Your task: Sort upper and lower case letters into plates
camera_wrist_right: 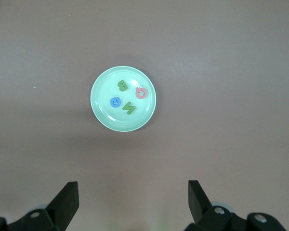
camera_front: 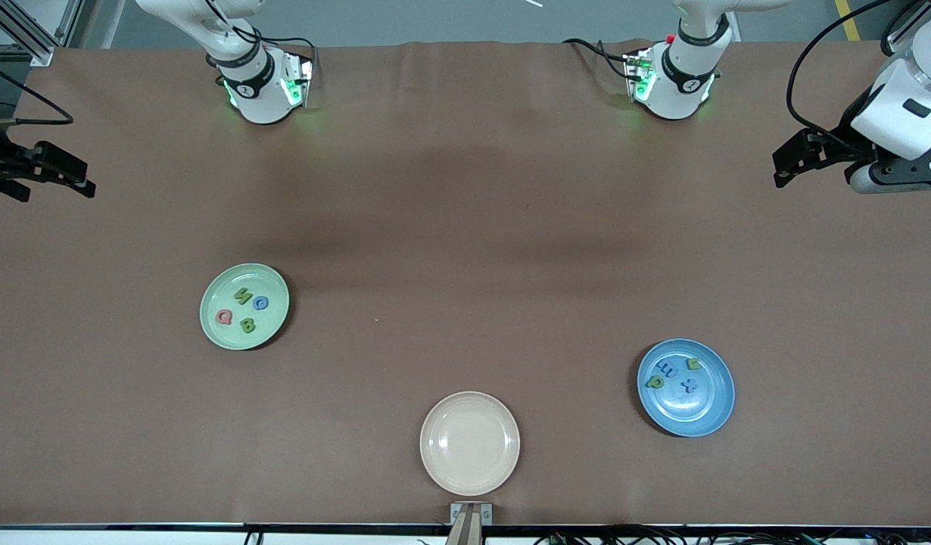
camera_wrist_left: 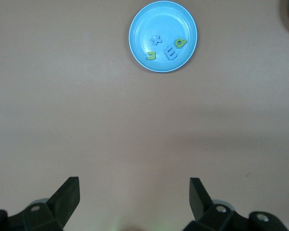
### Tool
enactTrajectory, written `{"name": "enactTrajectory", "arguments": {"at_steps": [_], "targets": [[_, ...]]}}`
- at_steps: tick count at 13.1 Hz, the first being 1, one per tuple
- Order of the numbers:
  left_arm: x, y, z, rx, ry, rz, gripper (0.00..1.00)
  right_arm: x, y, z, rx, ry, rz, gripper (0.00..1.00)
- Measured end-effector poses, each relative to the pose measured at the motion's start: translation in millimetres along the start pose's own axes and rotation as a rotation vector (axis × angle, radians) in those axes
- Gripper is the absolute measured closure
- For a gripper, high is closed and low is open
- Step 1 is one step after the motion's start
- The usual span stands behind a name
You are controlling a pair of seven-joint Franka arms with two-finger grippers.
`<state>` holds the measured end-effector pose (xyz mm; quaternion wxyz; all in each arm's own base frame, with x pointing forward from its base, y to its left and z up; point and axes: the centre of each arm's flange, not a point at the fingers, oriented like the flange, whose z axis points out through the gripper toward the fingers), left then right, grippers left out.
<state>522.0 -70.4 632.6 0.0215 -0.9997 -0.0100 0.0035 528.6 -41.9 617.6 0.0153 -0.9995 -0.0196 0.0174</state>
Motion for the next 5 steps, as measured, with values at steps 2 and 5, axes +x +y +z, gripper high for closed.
{"name": "enactTrajectory", "arguments": {"at_steps": [2, 5], "targets": [[0.0, 0.0, 0.0, 0.0, 0.0, 0.0, 0.0, -0.1, -0.4, 0.1, 0.004, -0.001, 0.011, 0.0], [0.0, 0.0, 0.0, 0.0, 0.0, 0.0, 0.0, -0.3, -0.3, 0.3, 0.004, -0.002, 0.013, 0.0]]}}
